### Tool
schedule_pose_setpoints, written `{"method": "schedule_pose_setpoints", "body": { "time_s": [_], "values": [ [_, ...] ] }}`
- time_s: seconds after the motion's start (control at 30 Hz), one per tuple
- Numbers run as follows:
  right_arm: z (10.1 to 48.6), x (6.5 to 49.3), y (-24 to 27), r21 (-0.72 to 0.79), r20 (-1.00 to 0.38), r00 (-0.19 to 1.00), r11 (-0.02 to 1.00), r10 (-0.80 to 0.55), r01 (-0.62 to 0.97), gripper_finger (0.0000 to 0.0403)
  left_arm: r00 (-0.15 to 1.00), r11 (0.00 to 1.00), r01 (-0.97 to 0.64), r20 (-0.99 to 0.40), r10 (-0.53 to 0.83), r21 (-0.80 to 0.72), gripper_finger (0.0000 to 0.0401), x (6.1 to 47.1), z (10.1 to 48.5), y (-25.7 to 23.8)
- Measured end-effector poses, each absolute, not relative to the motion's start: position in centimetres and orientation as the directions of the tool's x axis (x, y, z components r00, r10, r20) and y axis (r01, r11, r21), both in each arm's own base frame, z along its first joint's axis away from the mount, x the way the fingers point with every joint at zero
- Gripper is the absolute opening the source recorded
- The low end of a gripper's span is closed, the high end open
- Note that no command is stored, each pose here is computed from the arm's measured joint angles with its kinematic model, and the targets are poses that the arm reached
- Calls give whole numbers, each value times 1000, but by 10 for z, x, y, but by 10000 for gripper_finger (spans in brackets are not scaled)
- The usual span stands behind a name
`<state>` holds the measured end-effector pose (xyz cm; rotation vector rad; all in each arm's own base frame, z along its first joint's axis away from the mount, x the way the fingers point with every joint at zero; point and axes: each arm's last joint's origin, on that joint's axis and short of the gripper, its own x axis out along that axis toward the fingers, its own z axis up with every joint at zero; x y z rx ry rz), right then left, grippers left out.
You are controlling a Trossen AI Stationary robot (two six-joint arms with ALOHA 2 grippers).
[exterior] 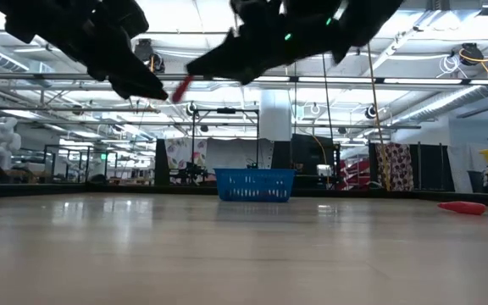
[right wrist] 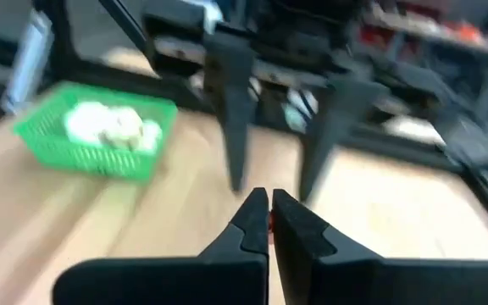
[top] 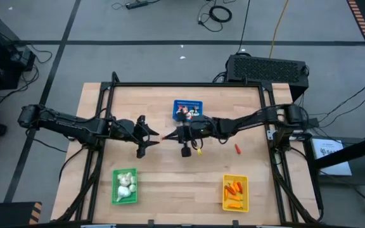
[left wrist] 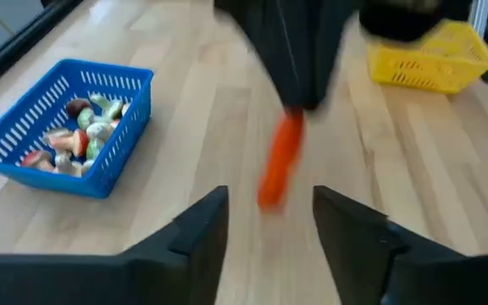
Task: Sort produce into baskets
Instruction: Put the orange chili pepper into the yellow bin
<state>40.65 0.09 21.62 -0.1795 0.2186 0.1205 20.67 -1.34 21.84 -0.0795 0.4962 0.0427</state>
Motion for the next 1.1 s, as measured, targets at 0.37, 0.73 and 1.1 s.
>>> {"method": "schedule_pose_setpoints", "body": {
  "time_s": [0.37,0.73,1.1],
  "values": [
    [273,326,36,182,-583,790,978,192,-104,0,827,985,-170,-539,158,28,215,202,212,-9],
    [277,257,120,613,-758,442,755,480,231,0,881,955,-277,-368,296,104,215,209,218,-6],
    [250,232,163,460,-888,265,701,376,546,20,920,941,-292,-217,325,171,215,218,230,1]
  ]
}}
